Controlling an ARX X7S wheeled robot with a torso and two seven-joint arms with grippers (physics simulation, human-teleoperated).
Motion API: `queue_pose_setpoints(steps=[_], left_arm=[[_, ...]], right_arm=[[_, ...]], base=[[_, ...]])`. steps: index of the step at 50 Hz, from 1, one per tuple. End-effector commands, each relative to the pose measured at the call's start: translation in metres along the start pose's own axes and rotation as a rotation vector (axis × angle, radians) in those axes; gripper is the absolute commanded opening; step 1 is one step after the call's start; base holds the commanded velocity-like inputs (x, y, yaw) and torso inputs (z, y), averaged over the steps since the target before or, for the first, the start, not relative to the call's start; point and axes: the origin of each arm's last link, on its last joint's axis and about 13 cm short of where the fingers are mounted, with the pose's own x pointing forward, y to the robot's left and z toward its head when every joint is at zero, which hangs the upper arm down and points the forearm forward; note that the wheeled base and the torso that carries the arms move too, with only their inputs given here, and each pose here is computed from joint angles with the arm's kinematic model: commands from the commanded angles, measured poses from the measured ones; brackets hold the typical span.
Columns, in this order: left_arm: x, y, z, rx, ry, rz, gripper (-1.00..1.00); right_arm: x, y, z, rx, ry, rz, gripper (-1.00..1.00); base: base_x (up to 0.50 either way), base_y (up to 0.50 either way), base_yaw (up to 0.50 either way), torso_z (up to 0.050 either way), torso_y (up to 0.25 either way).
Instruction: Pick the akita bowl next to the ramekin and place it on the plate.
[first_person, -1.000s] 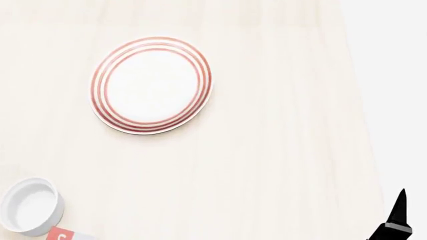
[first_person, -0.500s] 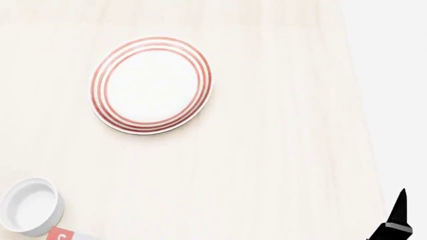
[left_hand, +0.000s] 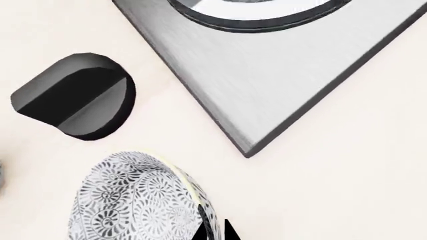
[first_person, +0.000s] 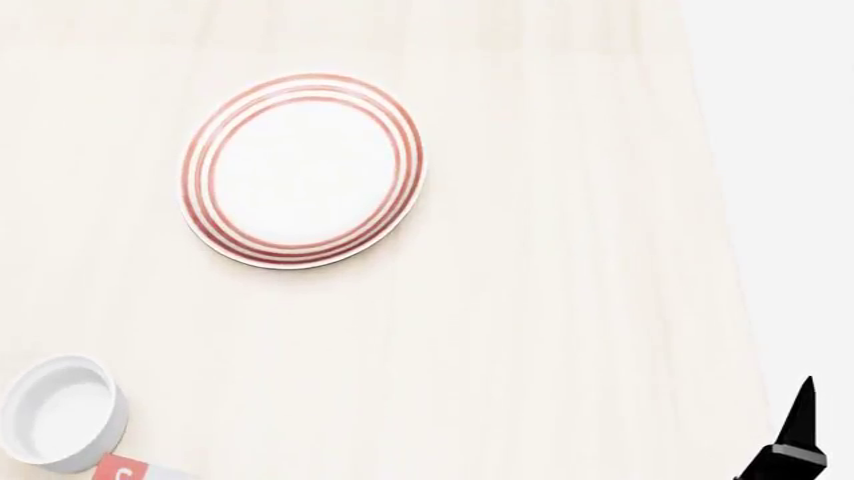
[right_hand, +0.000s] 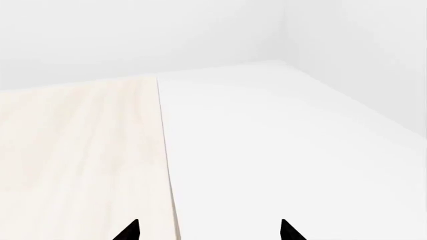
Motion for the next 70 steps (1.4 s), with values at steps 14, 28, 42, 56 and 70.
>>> queue_pose_setpoints(steps=[14,28,42,56,70], left_arm=[[-0.071,-0.005,0.058,0.337,-0.611,-0.245,-1.0],[-0.117,-0.003,0.082,0.613,-0.99,-0.356,-1.0],[-0.158,0.001,0.095,0.924,-1.314,-0.497,-1.0],[-0.171,-0.013,0.088,1.316,-1.496,-0.496,-1.0],[-0.153,-0.036,0.072,1.643,-1.432,-0.488,-1.0]], right_arm=[[-0.001,-0.003,-0.001,0.005,-0.013,-0.025,1.0],[-0.001,-0.004,0.0,0.005,-0.012,-0.023,1.0],[-0.001,-0.003,0.001,0.006,-0.012,-0.023,1.0],[0.0,-0.004,-0.001,0.008,-0.013,-0.019,1.0],[0.001,-0.004,-0.003,0.019,-0.011,-0.019,1.0]], base=[[0.0,0.0,0.0,0.0,0.0],[0.0,0.0,0.0,0.0,0.0],[0.0,0.0,0.0,0.0,0.0],[0.0,0.0,0.0,0.0,0.0],[0.0,0.0,0.0,0.0,0.001]])
